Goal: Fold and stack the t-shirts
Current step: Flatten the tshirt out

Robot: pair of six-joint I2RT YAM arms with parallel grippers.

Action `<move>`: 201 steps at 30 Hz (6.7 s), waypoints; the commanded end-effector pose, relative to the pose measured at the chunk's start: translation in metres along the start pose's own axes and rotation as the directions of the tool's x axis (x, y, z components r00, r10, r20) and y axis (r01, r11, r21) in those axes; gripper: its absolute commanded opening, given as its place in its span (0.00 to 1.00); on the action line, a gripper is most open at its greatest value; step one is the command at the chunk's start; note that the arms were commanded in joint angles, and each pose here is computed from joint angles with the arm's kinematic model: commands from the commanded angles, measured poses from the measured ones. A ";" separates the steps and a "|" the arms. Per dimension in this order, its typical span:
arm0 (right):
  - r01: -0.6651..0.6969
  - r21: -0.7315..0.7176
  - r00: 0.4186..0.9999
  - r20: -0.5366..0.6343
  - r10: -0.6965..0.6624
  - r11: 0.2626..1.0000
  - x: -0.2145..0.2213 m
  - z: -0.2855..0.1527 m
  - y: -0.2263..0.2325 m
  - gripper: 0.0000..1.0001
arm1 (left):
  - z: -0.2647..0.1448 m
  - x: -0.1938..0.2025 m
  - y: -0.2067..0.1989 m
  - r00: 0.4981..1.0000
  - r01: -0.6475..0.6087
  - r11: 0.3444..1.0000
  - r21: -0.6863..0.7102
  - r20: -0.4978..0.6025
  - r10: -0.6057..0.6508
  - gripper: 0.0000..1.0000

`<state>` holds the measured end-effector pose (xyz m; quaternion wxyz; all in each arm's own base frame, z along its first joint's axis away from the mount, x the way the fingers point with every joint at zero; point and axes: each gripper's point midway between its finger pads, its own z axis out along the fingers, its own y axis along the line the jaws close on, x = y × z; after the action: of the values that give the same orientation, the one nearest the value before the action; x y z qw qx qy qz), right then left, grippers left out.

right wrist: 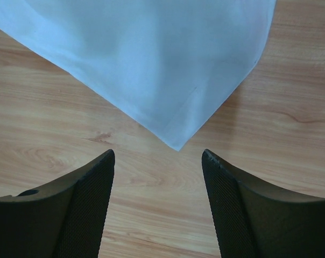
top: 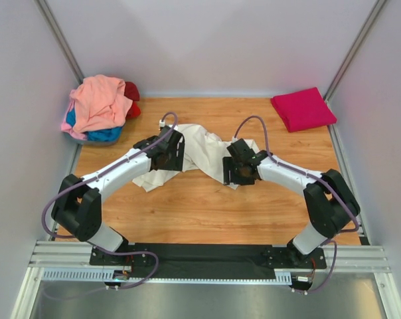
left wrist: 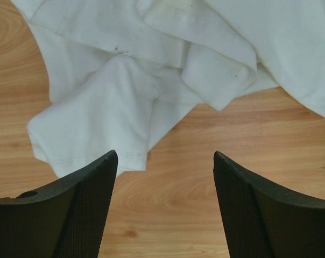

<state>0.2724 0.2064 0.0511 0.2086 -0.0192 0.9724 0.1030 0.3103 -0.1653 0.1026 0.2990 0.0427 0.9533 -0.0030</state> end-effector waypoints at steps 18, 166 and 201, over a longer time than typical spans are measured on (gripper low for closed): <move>0.044 0.101 0.999 -0.021 -0.042 0.994 -0.009 0.031 -0.008 0.01 | 0.036 -0.007 -0.035 0.996 -0.089 0.996 -0.011 0.021 0.089 0.68; -0.278 -0.020 0.928 0.254 0.274 0.960 -0.188 -0.042 -0.095 0.85 | 0.008 -0.148 0.016 0.984 0.025 0.998 0.052 0.175 -0.034 0.59; -0.295 0.002 0.952 -0.083 0.294 0.955 -0.219 0.130 -0.070 0.87 | 0.206 -0.189 0.072 0.998 0.040 0.999 -0.010 -0.048 -0.041 0.73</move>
<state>0.5295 0.1570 0.0336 0.1811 0.1081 0.9698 0.1224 0.5768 -0.1359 0.0291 0.2610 0.0335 0.9647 0.0045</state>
